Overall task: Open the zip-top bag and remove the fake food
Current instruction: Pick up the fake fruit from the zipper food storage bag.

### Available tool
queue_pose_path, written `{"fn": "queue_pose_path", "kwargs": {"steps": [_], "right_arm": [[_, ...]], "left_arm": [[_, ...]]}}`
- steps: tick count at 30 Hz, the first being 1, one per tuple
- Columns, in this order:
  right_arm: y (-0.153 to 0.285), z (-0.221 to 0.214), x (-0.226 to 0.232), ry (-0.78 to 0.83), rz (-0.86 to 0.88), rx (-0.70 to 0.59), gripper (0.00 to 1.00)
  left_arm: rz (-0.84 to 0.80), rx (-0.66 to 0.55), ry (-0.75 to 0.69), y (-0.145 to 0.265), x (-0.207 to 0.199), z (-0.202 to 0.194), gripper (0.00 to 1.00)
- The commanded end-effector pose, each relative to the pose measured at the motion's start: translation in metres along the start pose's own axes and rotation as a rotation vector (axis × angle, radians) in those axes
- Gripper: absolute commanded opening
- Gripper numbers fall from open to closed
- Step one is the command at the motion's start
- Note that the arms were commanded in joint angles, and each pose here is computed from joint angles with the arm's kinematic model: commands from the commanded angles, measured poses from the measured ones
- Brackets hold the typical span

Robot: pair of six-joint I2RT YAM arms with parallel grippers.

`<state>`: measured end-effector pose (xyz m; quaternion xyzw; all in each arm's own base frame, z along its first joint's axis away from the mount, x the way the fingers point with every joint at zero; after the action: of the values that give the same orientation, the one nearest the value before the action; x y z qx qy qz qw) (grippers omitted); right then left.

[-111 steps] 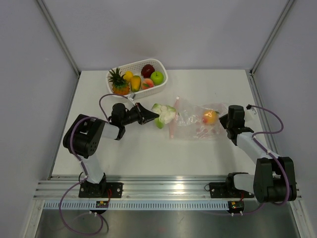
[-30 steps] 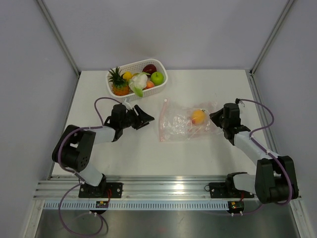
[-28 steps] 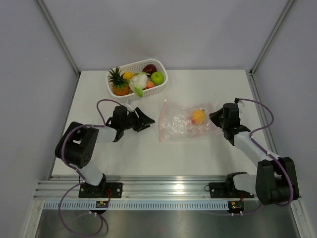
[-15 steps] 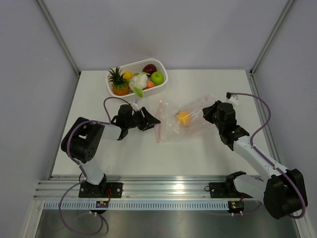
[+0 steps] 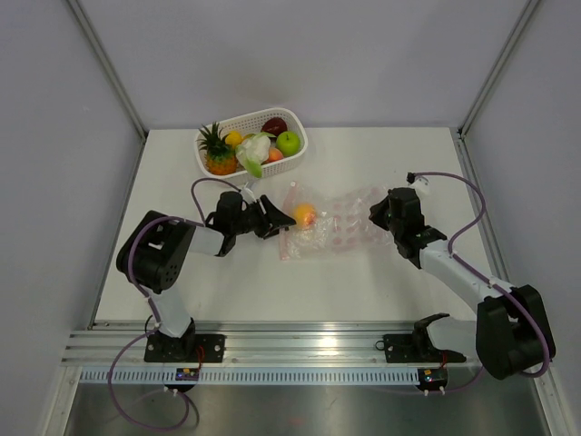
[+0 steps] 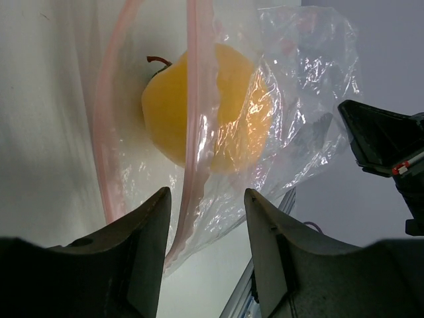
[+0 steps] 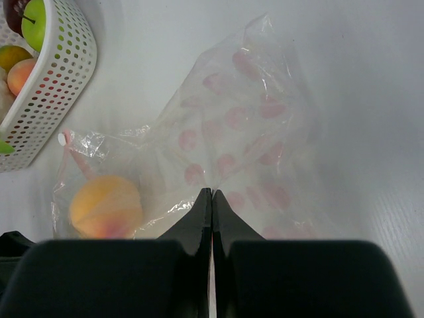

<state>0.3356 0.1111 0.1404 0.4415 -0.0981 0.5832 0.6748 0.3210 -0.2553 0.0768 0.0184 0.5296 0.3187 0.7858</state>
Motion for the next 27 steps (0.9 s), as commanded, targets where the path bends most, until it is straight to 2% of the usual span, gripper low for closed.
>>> {"fn": "queue_pose_path", "kwargs": {"steps": [1, 4, 9, 14, 20, 24, 27], "right_arm": [[0.002, 0.019, 0.016, -0.024, 0.019, -0.067, 0.0], [0.001, 0.018, 0.016, -0.026, 0.02, -0.066, 0.0], [-0.003, 0.016, 0.013, -0.025, 0.004, -0.061, 0.0], [-0.005, 0.016, 0.011, -0.027, -0.006, -0.062, 0.0], [-0.004, 0.017, 0.01, -0.036, -0.007, -0.065, 0.0], [-0.003, 0.017, 0.011, -0.043, -0.004, -0.063, 0.0], [-0.004, 0.016, 0.01, -0.041, -0.006, -0.06, 0.0]], "left_arm": [[-0.113, -0.088, -0.069, 0.011, -0.027, 0.024, 0.5], [-0.126, -0.123, -0.075, 0.024, -0.03, 0.031, 0.51], [-0.104, -0.146, -0.051, 0.034, -0.021, 0.034, 0.57], [-0.064, -0.183, -0.007, 0.042, -0.004, 0.039, 0.57], [0.003, -0.211, 0.027, 0.045, 0.019, 0.038, 0.42], [0.034, -0.2, 0.028, 0.043, 0.029, 0.041, 0.26], [0.03, -0.181, 0.035, 0.036, 0.035, 0.04, 0.2]]}}
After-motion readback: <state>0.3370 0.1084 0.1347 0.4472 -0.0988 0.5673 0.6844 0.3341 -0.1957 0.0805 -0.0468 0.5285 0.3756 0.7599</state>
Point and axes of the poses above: each gripper's point midway between its finger pads, its own y axis back along the fingers, its own x axis along the line the jaws close on, z = x × y, the point moved 2 cm from there along y, back along the fingers, and after that the axes turned 12 degrees about -y, right-handed, at the moved point
